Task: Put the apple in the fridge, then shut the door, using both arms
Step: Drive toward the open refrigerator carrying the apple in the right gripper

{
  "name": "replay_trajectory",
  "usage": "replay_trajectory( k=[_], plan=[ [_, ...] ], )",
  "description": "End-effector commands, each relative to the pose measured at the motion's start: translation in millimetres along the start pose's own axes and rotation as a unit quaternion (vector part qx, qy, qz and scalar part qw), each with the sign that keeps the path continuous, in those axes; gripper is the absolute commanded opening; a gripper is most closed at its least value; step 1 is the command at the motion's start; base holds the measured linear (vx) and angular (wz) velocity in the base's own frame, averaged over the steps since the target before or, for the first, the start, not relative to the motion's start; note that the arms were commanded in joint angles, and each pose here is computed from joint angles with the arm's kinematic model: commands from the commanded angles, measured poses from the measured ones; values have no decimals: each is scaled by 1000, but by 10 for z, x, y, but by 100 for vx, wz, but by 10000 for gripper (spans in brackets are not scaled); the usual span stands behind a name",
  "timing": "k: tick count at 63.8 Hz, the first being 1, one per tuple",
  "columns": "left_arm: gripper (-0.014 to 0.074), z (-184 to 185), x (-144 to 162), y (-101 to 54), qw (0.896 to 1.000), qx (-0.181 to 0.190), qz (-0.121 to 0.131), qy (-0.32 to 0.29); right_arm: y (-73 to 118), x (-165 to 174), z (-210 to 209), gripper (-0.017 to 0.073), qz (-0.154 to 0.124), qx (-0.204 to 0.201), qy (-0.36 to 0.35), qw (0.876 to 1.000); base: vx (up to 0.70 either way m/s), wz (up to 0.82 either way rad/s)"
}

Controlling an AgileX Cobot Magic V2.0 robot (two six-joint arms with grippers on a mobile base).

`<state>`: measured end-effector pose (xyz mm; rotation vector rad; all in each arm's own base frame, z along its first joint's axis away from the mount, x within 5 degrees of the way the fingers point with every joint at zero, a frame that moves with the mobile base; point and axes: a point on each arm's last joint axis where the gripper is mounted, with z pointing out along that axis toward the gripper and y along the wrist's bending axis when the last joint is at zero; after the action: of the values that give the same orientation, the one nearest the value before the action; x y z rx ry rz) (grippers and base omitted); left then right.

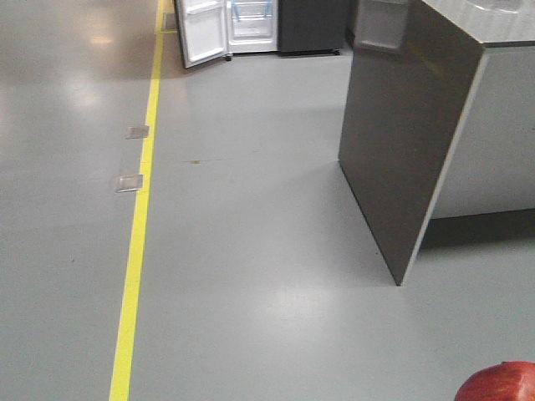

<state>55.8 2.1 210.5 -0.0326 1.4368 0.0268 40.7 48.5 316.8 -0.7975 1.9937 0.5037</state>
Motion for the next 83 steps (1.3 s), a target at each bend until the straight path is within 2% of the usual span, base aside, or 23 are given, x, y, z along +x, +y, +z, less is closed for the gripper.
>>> replay_trajectory(
  k=[1, 47, 83],
  plan=[
    [-6, -13, -2, -2, 999, 2, -7, -32, -3, -133, -46, 387, -1, 5, -46, 999, 3, 26],
    [-6, -13, -2, -2, 999, 2, -7, -32, -3, -133, -46, 387, -1, 5, -46, 999, 6, 16],
    [-6, -13, -2, -2, 999, 2, -7, -32, -3, -133, -46, 387, -1, 5, -46, 999, 12, 2]
  ],
)
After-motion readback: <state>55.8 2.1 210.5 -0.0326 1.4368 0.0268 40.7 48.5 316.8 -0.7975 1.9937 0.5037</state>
